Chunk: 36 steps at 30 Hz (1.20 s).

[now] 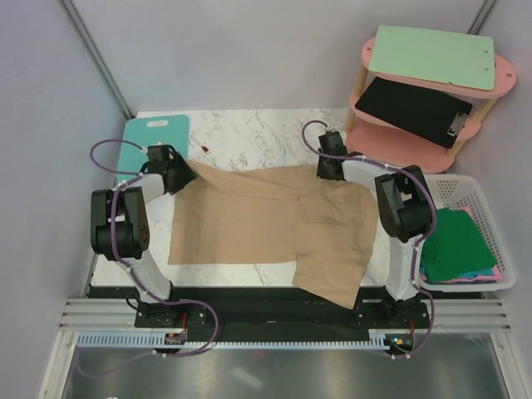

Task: Fold and stack the t-shirts
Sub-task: Fold the flattened tshirt in 1/3 of the way

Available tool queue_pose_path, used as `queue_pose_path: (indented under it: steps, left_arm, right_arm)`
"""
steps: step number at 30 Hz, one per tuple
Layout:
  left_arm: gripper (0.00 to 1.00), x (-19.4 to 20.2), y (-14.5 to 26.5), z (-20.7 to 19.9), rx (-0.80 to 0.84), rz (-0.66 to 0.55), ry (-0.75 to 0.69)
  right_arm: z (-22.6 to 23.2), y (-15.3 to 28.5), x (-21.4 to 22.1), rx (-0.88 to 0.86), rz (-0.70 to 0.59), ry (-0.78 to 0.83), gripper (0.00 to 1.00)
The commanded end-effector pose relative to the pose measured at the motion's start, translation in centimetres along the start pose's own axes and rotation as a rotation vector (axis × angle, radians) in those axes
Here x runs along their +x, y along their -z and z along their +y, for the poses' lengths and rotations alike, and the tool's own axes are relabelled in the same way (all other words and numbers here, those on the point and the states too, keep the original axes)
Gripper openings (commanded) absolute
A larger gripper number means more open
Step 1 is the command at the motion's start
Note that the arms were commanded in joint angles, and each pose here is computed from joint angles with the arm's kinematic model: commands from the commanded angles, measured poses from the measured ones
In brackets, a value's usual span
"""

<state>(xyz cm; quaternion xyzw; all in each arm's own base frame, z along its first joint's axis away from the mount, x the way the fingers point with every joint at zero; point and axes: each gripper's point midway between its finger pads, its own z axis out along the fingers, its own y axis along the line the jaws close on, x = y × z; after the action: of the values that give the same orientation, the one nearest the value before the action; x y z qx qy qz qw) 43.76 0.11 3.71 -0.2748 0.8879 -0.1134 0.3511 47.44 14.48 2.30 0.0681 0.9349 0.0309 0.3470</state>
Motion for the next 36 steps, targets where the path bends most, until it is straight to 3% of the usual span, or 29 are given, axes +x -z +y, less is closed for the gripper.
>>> queue_pose_path:
  steps: [1, 13, 16, 20, 24, 36]
  left_arm:
    - [0.67, -1.8, -0.4, -1.0, 0.016, -0.027, -0.023]
    - [0.54, -2.4, -2.5, -2.7, 0.062, 0.004, 0.006]
    - [0.47, -2.2, -3.1, -3.1, 0.072, 0.018, 0.004]
    - [0.20, -1.9, -3.0, -3.2, 0.071, 0.021, -0.005]
    - [0.02, -2.4, -1.7, -3.0, 0.061, -0.010, -0.017]
    - [0.02, -2.9, 4.2, -1.7, 0.016, -0.113, -0.030]
  right_arm:
    - [-0.8, -1.0, 2.6, 0.016, 0.075, 0.009, 0.00]
    - [-0.7, -1.0, 2.7, 0.008, 0.080, 0.010, 0.00]
    - [-0.7, -1.1, 3.0, 0.010, 0.085, 0.012, 0.00]
    - [-0.7, -1.1, 2.9, 0.007, 0.085, 0.011, 0.00]
    - [-0.6, -1.2, 3.0, 0.003, 0.087, 0.011, 0.00]
    - [-0.5, -1.1, 3.1, -0.002, 0.092, 0.010, 0.00]
